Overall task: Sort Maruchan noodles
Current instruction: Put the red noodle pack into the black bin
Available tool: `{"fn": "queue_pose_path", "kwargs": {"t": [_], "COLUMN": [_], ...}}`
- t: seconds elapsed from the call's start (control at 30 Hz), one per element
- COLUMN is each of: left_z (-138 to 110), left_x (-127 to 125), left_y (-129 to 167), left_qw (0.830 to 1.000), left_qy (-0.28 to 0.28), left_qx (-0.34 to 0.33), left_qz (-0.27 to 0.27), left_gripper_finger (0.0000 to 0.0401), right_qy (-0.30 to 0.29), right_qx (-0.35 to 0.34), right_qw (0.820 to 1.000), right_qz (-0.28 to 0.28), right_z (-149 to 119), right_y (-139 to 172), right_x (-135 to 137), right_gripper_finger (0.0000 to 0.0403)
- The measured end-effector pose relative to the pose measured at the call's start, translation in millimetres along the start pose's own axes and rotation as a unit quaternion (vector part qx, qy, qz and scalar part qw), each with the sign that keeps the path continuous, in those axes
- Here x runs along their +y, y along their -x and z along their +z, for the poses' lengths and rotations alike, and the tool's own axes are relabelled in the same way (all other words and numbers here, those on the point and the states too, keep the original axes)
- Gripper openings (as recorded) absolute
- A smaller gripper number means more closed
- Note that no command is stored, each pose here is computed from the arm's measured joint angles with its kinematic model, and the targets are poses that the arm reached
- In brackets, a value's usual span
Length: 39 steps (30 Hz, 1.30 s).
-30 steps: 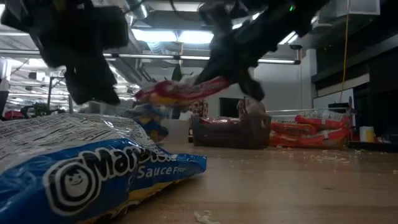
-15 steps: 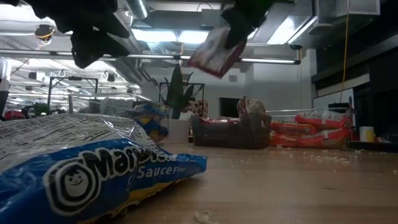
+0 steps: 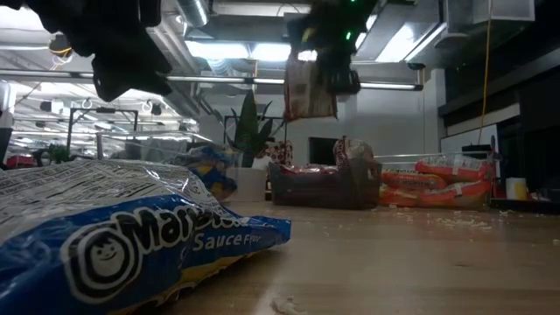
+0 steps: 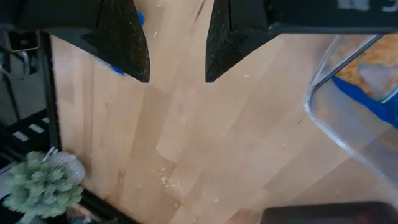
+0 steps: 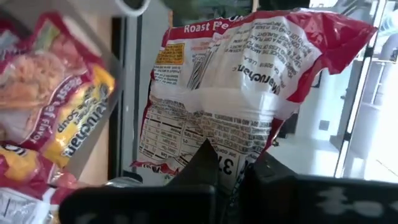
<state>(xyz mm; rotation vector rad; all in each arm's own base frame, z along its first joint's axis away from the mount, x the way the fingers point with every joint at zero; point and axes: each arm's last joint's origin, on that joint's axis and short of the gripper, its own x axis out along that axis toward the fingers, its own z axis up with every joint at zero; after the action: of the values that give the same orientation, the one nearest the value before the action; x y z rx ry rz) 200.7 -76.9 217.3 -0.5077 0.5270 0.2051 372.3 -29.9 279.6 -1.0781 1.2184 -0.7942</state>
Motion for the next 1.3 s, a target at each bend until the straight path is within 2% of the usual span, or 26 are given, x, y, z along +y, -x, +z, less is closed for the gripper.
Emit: {"fn": "queue_pose_path", "kwargs": {"t": [0.17,0.37,0.7,0.8,1.07,1.17,1.3], "left_z": [-1.9,-3.1,-4.8,-4.8,-5.0,-5.0,-4.9], "left_x": [3.1,5.3,6.6,6.6,6.3,6.3,6.3], "left_y": [0.0,0.2,0.4,0.4,0.4,0.4,0.4], "left_qw": [1.0,0.999,0.999,0.998,0.999,0.999,0.999], "left_qy": [-0.008,-0.014,-0.022,-0.03,-0.03,-0.03,-0.03], "left_qx": [0.001,0.002,0.01,0.01,0.014,0.014,0.014], "left_qz": [0.023,0.039,0.046,0.045,0.042,0.041,0.041], "left_gripper_finger": [0.0149,0.0149,0.0149,0.0149,0.0149,0.0149,0.0149], "right_qy": [0.046,0.068,0.048,0.057,-0.002,-0.021,-0.044], "right_qx": [0.068,0.098,0.065,0.066,0.063,0.056,0.049], "right_qw": [0.996,0.993,0.995,0.993,0.984,0.975,0.969], "right_qz": [-0.034,-0.025,0.052,0.076,0.167,0.216,0.237], "right_z": [7.0,10.0,12.4,9.1,3.3,4.2,8.1], "right_y": [-30.2,-57.7,-64.9,-66.1,-63.6,-60.2,-55.7], "right_x": [23.4,41.9,53.0,54.8,60.3,56.7,42.9], "right_gripper_finger": [0.0009,0.001,0.0026,0.0049,0.0149,0.0185,0.0215]}}
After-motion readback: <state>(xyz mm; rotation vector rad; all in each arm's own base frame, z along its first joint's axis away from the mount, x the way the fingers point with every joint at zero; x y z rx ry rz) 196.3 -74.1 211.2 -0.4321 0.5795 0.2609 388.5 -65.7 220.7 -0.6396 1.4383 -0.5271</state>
